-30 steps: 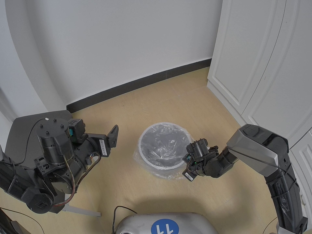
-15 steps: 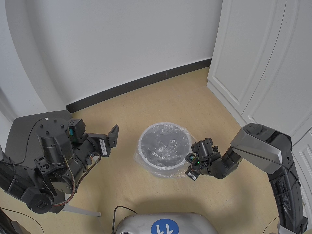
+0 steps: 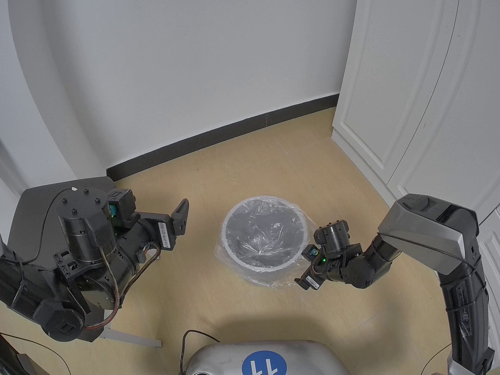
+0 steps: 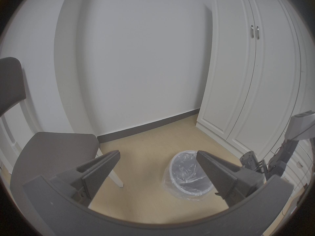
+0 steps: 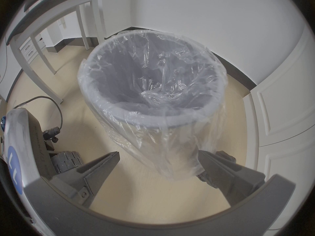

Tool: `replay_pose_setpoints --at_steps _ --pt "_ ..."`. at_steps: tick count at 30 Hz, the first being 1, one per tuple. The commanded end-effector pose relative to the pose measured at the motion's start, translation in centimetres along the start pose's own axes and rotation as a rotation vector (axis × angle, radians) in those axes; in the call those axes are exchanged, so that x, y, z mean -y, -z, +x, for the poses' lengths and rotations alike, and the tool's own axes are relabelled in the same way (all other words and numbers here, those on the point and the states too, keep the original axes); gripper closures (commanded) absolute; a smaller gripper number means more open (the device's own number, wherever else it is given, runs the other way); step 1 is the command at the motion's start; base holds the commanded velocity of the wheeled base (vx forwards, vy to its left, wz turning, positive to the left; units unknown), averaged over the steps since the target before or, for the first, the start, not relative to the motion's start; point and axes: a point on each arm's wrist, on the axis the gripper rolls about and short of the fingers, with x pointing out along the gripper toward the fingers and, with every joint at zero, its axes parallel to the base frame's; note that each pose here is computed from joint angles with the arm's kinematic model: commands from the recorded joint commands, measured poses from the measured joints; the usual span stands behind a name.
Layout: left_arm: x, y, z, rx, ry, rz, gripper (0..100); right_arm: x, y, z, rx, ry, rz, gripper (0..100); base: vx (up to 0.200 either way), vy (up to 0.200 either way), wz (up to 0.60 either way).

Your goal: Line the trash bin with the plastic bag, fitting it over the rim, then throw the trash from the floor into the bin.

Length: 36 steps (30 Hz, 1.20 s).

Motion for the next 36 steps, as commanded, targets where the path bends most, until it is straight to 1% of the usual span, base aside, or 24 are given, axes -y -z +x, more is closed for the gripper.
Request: replay_pose_setpoints --at_steps 1,5,11,16,19,22,27,31,36 --pt "-0.2 -0.4 -0.2 0.014 -0.003 -0.002 0 1.4 -0.2 -1.4 0.006 0.031 -0.004 0 0.000 0.000 0.00" --pt "-0.2 -0.4 -0.3 0.015 -0.002 -0.004 0 2.3 1.0 -0.5 -0.029 0.054 -0.028 0 0.000 0.000 0.00" --pt "-0.2 -0.6 -0.4 0.020 -0.002 -0.007 0 2.8 2.2 0.7 -0.068 0.074 -0.019 0 0.000 0.000 0.00" --pt "-0.2 -0.5 -0.3 0.016 -0.001 -0.004 0 3.5 2.5 1.1 -0.071 0.090 -0.021 0 0.000 0.000 0.00" --pt "-0.2 -0.4 -0.3 0.015 -0.002 -0.004 0 4.8 3.1 2.3 -0.076 0.116 -0.027 0 0.000 0.000 0.00" --pt "-0.2 -0.4 -0.2 0.012 -0.003 -0.003 0 5.1 3.1 3.0 -0.072 0.125 -0.024 0 0.000 0.000 0.00" --pt "-0.2 -0.3 -0.1 0.009 -0.003 -0.001 0 5.7 2.4 3.7 -0.046 0.142 -0.019 0 0.000 0.000 0.00" --pt "-0.1 -0.2 0.0 0.008 -0.003 -0.002 0 6.0 1.3 4.5 -0.008 0.157 -0.022 0 0.000 0.000 0.00" --pt "-0.3 -0.2 0.0 0.008 -0.008 -0.003 0 6.3 0.2 5.5 0.001 0.150 -0.027 0 0.000 0.000 0.00"
